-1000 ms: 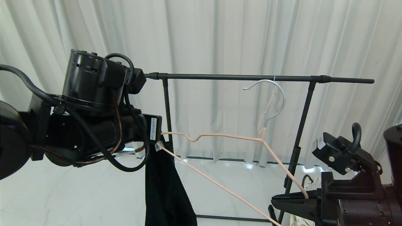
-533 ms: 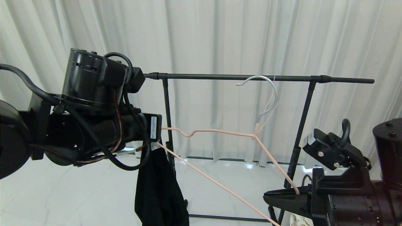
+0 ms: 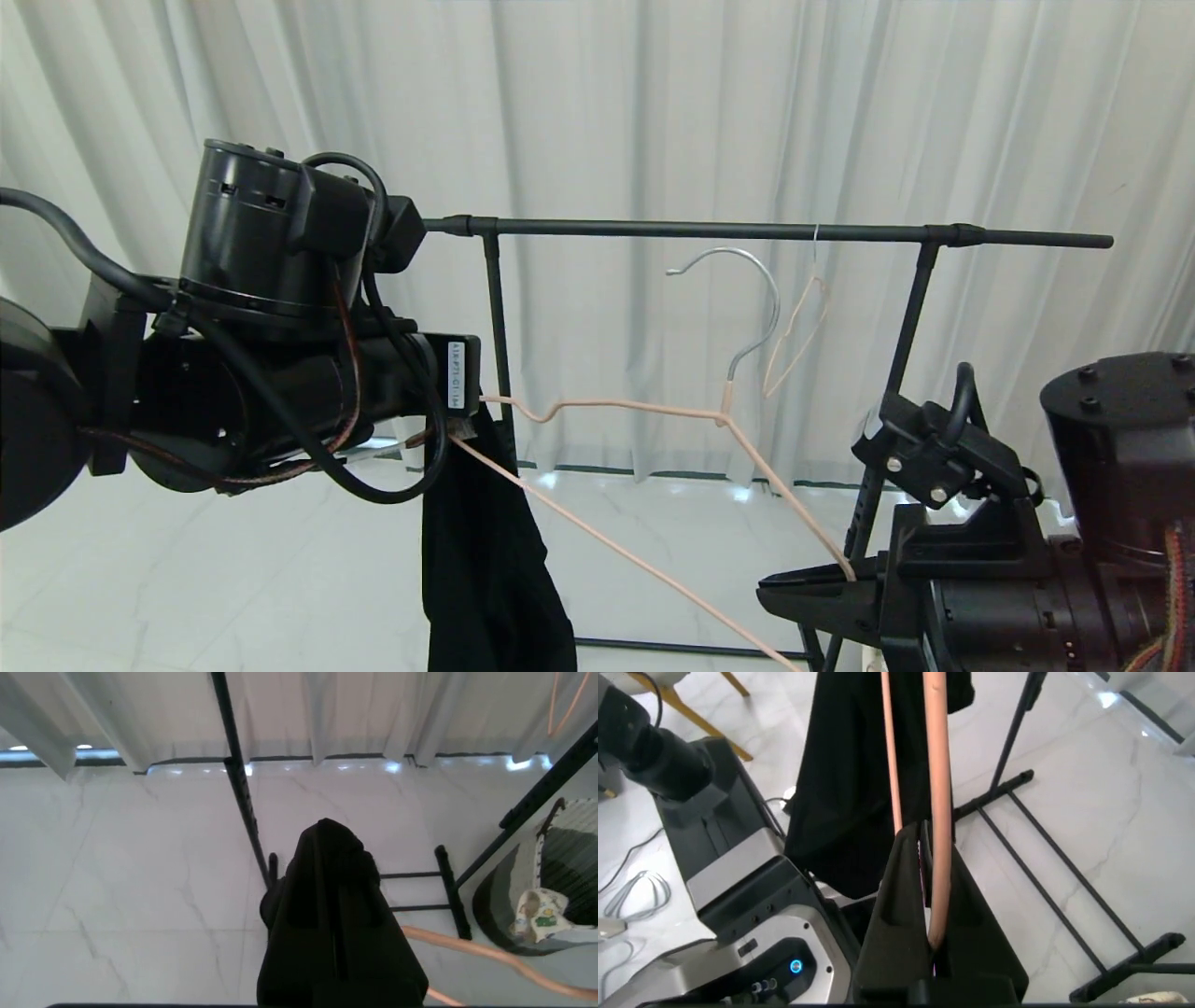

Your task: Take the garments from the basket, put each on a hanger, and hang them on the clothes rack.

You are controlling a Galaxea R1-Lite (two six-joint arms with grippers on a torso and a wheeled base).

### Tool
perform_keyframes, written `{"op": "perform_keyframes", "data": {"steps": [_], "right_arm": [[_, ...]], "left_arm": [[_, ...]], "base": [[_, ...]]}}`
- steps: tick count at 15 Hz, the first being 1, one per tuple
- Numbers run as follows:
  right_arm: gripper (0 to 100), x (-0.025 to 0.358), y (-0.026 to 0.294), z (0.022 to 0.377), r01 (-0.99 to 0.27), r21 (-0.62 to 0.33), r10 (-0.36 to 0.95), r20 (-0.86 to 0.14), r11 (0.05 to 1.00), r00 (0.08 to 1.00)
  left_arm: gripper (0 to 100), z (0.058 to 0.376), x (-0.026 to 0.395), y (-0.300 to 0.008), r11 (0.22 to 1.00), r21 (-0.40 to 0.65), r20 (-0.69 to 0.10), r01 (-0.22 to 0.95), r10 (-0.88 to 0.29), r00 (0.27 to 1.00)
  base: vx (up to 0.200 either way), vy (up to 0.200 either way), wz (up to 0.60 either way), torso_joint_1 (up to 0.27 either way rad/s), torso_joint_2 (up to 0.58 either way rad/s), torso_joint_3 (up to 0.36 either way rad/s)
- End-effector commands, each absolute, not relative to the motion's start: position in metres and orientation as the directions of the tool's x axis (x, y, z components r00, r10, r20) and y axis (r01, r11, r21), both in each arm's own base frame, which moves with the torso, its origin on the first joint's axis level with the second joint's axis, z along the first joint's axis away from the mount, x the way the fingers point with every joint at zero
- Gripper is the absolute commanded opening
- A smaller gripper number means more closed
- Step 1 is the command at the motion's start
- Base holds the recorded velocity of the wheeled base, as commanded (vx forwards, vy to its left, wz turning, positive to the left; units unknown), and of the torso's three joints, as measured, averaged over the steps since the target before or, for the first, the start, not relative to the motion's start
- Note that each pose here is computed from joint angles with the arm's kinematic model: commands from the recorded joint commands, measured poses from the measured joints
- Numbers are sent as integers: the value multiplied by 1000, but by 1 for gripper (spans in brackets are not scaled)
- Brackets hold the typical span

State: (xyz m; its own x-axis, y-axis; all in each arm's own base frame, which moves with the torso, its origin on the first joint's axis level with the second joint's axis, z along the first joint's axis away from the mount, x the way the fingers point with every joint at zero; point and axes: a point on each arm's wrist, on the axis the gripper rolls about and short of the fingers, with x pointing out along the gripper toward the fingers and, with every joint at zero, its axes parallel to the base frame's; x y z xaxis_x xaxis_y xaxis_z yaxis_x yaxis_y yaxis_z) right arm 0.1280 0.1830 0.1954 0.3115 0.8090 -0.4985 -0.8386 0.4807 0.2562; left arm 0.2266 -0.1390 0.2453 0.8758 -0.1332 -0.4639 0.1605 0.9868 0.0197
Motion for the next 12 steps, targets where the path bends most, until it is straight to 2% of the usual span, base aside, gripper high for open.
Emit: {"op": "perform_keyframes", "data": {"steps": [1, 2, 5, 8, 12], "right_arm": [[0, 128, 190, 195, -842, 262, 811, -503, 471, 297], [0, 129, 193, 196, -841, 268, 813, -502, 470, 294], [0, 137, 202, 199, -797, 258, 791, -471, 546, 390], [0, 137, 206, 201, -798, 272, 804, -451, 537, 387], [0, 134, 225, 202, -815, 285, 821, -451, 504, 350]], "left_arm": [[0, 246, 226, -139, 988, 7, -463, 155, -134, 876], [0, 246, 224, -140, 988, -3, -461, 153, -137, 877], [0, 246, 223, -141, 994, -4, -451, 107, -97, 887], [0, 250, 221, -144, 993, -11, -441, 119, -111, 891], [0, 261, 208, -165, 979, -92, -408, 184, -205, 890]], "base": [[0, 0, 0, 0, 0, 0], [0, 0, 0, 0, 0, 0], [0, 0, 0, 0, 0, 0], [0, 0, 0, 0, 0, 0], [0, 0, 0, 0, 0, 0]]}}
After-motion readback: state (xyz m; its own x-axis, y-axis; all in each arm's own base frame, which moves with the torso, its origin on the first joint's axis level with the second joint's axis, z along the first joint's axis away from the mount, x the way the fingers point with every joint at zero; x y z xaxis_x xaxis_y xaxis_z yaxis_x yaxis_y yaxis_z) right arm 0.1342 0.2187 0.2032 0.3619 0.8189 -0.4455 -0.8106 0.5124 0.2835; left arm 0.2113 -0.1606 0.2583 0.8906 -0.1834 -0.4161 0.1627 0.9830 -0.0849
